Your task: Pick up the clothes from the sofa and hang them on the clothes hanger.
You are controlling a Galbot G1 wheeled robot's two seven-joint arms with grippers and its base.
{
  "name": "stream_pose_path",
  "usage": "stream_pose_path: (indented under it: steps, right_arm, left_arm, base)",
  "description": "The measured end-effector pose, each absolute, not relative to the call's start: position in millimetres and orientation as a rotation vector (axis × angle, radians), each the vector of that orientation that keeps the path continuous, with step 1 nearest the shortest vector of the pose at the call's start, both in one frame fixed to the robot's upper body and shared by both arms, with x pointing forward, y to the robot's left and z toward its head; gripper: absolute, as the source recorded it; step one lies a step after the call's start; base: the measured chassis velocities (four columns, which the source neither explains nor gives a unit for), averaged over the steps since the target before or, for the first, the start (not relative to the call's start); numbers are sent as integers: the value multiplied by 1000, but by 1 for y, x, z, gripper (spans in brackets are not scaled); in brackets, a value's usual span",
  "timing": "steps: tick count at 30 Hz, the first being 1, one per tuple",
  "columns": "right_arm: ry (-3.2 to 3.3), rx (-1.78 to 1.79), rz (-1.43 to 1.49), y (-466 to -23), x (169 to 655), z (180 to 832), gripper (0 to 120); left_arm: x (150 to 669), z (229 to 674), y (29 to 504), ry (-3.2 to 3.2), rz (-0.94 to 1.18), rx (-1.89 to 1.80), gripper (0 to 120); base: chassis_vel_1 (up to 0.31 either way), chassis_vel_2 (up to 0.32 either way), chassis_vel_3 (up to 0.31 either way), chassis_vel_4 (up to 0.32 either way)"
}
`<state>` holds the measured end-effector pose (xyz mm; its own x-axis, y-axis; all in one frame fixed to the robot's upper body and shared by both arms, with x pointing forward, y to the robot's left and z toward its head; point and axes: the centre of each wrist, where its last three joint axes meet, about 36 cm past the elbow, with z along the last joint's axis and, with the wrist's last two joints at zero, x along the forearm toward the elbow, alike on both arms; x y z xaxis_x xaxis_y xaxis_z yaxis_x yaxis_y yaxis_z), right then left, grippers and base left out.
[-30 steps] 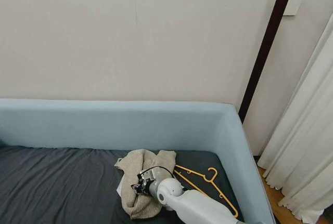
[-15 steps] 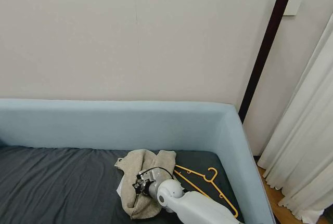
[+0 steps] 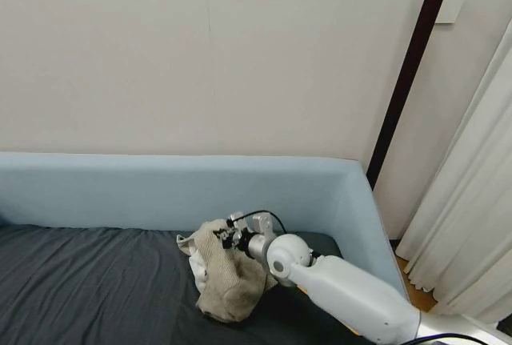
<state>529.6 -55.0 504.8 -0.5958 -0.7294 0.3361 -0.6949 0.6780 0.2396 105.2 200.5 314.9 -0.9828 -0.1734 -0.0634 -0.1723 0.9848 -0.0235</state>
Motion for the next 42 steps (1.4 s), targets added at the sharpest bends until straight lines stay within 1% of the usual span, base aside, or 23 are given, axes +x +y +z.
stream_pose_path:
  steps: [2, 3, 8, 9, 12, 15, 18, 19, 23, 24, 30, 33, 34, 39, 42]
  right_arm:
    - [-2511, 1156, -124, -58, 522, 532, 0]
    - [-2511, 1156, -124, -58, 522, 532, 0]
    - [-2540, 1224, -150, -61, 508, 579, 0]
    - [-2540, 1224, -150, -61, 508, 579, 0]
    - [-2560, 1250, -162, -56, 504, 606, 0]
    - [-2567, 1258, -168, -53, 502, 616, 0]
    - [-2589, 1288, -183, -46, 491, 645, 0]
    - [-2589, 1288, -183, -46, 491, 645, 0]
    - [-2601, 1376, -209, -46, 473, 688, 0]
    - [-2601, 1376, -209, -46, 473, 688, 0]
    - [-2581, 1517, -222, -67, 452, 725, 0]
    - [-2523, 1657, -199, -96, 445, 736, 0]
    - [-2523, 1657, -199, -96, 445, 736, 0]
    - [-2514, 1693, -189, -128, 443, 730, 0]
    - [-2502, 1707, -187, -135, 444, 724, 0]
  left_arm:
    - [107, 315, 200, 3059, -36, -274, 100]
    - [107, 315, 200, 3059, -36, -274, 100]
    - [113, 315, 199, 3046, -55, -292, 100]
    - [113, 315, 199, 3046, -55, -292, 100]
    - [114, 315, 198, 3044, -61, -293, 100]
    - [114, 316, 198, 3042, -62, -294, 100]
    - [115, 317, 199, 3036, -63, -299, 100]
    - [115, 317, 199, 3036, -63, -299, 100]
    - [115, 318, 199, 3031, -66, -302, 100]
    - [115, 318, 199, 3031, -66, -302, 100]
    - [113, 320, 199, 3031, -64, -309, 100]
    - [111, 322, 200, 3034, -63, -319, 100]
    - [111, 322, 200, 3034, -63, -319, 100]
    - [108, 326, 196, 3034, -66, -337, 100]
    - [107, 326, 194, 3035, -67, -341, 100]
  base:
    - [0, 0, 0, 0]
    - [0, 0, 0, 0]
    - [0, 0, 0, 0]
    - [0, 0, 0, 0]
    - [0, 0, 0, 0]
    - [0, 0, 0, 0]
    - [0, 0, 0, 0]
    - [0, 0, 0, 0]
    - [0, 0, 0, 0]
    - [0, 0, 0, 0]
    - [0, 0, 0, 0]
    - [0, 0, 0, 0]
    - [0, 0, 0, 0]
    - [0, 0, 0, 0]
    - [0, 0, 0, 0]
